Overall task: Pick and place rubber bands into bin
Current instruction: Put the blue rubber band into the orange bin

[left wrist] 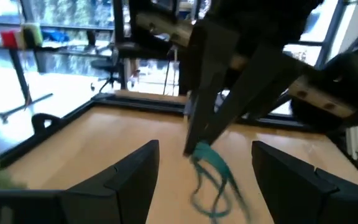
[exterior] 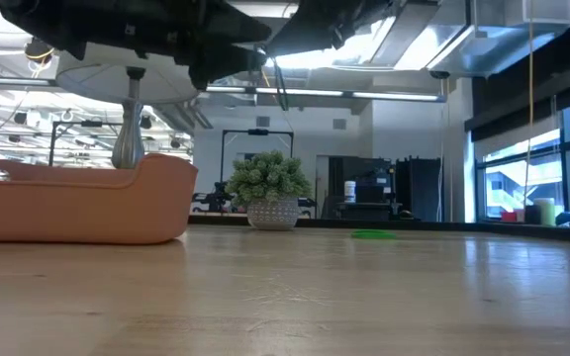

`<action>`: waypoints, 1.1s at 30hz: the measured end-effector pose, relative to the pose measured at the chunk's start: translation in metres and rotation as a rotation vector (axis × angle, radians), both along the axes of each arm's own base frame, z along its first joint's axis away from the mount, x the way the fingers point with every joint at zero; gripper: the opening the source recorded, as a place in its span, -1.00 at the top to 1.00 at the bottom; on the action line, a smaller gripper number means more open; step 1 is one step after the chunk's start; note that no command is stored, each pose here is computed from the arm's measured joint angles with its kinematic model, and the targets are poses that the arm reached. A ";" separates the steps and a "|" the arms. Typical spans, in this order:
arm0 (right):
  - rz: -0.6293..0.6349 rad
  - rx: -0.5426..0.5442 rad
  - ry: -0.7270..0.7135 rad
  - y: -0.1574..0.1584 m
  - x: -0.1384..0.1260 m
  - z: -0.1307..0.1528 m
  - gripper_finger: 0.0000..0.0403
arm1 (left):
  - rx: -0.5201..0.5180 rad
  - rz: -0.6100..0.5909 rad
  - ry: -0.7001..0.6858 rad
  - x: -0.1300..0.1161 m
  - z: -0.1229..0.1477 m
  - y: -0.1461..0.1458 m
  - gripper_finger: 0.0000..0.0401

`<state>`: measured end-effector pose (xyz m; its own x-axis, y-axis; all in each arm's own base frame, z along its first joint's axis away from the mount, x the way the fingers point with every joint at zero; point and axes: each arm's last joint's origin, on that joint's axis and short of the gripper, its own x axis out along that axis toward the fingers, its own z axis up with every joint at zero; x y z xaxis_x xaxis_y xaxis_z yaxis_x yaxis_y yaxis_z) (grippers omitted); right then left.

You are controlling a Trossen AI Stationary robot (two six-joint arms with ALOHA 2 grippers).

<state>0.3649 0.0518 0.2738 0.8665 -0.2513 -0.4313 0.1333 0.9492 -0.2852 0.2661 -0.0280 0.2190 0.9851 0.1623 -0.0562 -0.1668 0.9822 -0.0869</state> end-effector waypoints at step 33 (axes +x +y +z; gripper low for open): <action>-0.057 0.080 0.090 -0.001 -0.006 -0.010 0.19 | -0.023 0.020 0.151 -0.020 0.004 0.000 0.98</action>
